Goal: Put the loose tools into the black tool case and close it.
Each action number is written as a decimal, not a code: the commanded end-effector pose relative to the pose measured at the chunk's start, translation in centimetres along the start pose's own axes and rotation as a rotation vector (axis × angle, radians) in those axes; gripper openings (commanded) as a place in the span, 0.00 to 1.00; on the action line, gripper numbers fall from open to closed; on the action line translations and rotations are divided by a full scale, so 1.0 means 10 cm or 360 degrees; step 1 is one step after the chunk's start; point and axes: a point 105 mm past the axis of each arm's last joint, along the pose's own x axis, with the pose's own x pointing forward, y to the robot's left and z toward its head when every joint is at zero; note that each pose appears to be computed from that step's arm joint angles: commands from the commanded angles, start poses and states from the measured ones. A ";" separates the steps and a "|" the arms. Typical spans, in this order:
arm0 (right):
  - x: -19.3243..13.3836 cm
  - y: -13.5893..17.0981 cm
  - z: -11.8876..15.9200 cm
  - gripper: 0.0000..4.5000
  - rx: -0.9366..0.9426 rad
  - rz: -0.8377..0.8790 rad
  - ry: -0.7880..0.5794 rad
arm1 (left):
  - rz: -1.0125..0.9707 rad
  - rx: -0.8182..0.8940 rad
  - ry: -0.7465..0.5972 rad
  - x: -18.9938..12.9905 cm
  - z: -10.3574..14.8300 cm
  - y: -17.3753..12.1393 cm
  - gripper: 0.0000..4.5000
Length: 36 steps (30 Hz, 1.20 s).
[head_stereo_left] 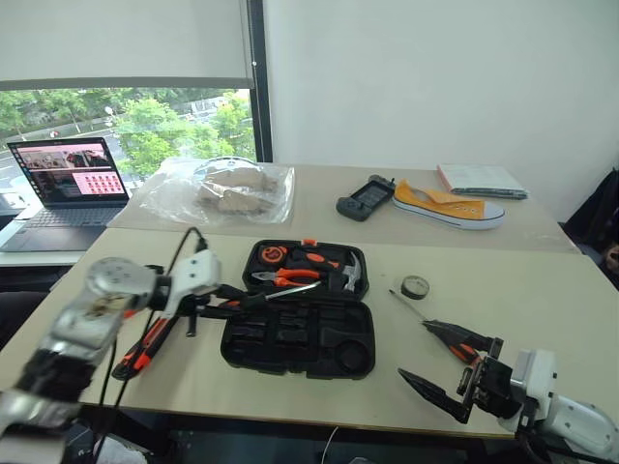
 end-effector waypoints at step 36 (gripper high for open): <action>0.05 0.16 0.16 1.00 -0.0010 -0.0118 -0.0037 | 0.0073 0.0177 -0.0084 0.40 0.19 0.33 0.57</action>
